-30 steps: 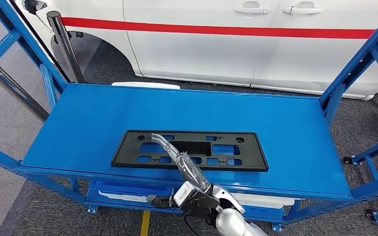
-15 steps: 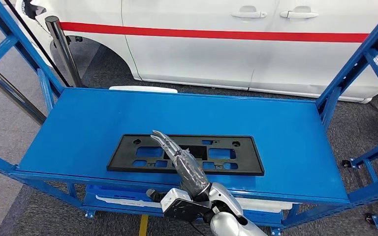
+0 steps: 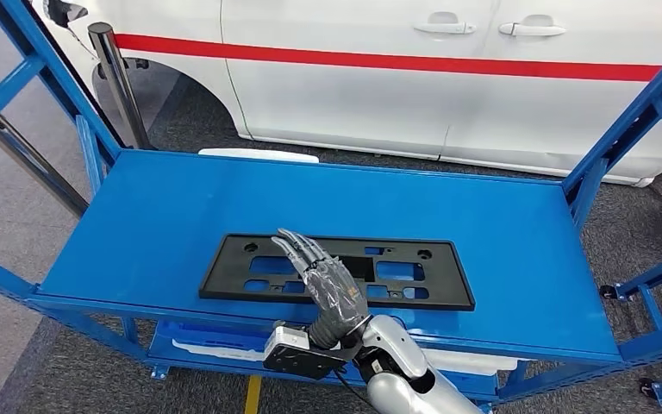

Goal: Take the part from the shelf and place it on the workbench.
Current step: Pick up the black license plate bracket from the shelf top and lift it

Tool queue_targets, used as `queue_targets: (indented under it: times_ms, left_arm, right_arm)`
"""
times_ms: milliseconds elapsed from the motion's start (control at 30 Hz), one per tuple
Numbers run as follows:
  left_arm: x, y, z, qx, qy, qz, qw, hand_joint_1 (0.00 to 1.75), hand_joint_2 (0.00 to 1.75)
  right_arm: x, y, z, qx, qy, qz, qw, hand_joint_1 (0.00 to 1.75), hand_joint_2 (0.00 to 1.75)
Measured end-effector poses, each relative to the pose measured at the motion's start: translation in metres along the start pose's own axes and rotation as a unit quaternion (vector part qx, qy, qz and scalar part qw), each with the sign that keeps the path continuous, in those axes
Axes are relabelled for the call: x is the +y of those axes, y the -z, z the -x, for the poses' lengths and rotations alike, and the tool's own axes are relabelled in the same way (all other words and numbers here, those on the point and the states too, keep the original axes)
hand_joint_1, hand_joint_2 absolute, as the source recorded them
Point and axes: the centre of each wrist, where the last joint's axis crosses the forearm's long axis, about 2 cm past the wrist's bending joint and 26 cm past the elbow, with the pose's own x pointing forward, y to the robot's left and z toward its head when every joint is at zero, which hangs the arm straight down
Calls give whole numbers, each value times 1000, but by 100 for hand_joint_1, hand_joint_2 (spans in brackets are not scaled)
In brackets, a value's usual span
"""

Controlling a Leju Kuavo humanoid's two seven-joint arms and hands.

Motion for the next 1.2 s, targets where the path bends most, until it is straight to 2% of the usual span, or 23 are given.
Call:
queue_targets:
  times_ms: [367, 767, 1200]
  left_arm:
    - [1, 0, 1, 3, -8, -8, 1000, 0, 0]
    - [4, 1, 0, 2, -7, -15, 1000, 0, 0]
    - [5, 1, 0, -1, -13, -18, 1000, 0, 0]
  right_arm:
    - [12, -5, 16, 66, -57, -53, 995, 0, 175]
    - [12, -4, 24, 75, -67, -67, 993, 0, 175]
    - [11, -3, 37, 111, -71, -117, 984, 0, 175]
